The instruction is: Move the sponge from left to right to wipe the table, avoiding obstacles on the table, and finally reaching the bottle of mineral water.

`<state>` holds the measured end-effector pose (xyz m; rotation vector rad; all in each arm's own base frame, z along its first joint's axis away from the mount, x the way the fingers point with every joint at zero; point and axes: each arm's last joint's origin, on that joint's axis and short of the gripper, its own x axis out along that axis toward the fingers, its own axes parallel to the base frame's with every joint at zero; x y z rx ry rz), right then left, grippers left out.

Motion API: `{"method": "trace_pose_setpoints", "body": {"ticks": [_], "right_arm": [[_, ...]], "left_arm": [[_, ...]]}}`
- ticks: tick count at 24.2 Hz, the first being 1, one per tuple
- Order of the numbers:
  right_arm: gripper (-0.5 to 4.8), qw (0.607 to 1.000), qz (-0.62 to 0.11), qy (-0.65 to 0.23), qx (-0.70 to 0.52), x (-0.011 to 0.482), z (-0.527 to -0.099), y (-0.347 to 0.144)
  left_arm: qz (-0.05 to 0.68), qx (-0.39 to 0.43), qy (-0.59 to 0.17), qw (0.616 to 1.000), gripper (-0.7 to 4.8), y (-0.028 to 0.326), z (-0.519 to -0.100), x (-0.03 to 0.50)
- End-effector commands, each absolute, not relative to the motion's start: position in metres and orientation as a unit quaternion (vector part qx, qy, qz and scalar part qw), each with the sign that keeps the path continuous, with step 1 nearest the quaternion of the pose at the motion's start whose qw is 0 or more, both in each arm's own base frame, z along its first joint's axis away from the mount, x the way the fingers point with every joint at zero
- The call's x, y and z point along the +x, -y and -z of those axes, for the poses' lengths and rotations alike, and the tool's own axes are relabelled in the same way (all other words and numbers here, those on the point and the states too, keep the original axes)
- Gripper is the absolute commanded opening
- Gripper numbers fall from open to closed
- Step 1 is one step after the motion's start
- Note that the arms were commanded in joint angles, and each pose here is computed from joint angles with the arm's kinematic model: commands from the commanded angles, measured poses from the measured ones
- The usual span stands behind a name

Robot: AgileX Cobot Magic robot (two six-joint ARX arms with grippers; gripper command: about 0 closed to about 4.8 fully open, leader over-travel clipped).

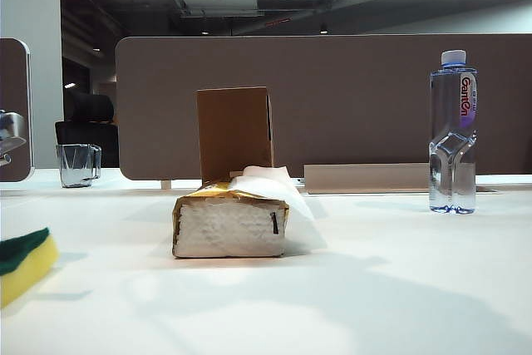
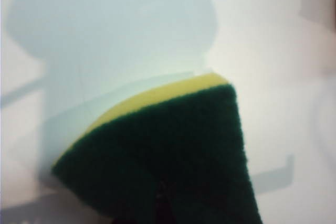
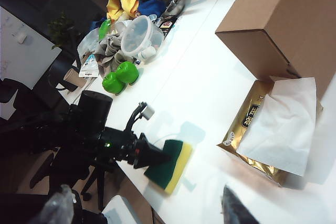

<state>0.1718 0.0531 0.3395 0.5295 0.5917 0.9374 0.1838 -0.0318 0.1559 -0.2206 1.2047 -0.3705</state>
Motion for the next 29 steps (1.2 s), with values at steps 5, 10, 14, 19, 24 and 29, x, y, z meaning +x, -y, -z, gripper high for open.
{"method": "trace_pose_setpoints", "body": {"ticks": [5, 10, 14, 19, 24, 29], "right_arm": [[3.64, 0.818, -0.447, -0.268, 0.243, 0.171, -0.342, -0.053], [3.64, 0.818, -0.447, -0.268, 0.243, 0.171, -0.342, -0.053], [3.64, 0.818, -0.447, -0.268, 0.243, 0.171, -0.342, -0.053], [3.64, 0.818, -0.447, -0.268, 0.243, 0.171, -0.342, -0.053], [3.64, 0.818, -0.448, -0.268, 0.243, 0.171, -0.342, -0.053], [3.64, 0.817, -0.449, -0.268, 0.243, 0.171, -0.342, -0.053]], "left_arm": [[0.167, -0.107, -0.584, 0.787, -0.05, 0.030, -0.155, 0.168], [0.164, -0.117, -0.586, 0.785, -0.05, 0.030, -0.150, 0.166], [0.167, -0.127, -0.583, 0.785, -0.06, 0.031, -0.148, 0.165], [0.188, -0.124, -0.571, 0.790, -0.06, 0.043, -0.149, 0.167], [0.220, -0.113, -0.554, 0.795, -0.06, 0.063, -0.151, 0.168], [0.238, -0.122, -0.551, 0.790, -0.06, 0.080, -0.147, 0.171]]}}
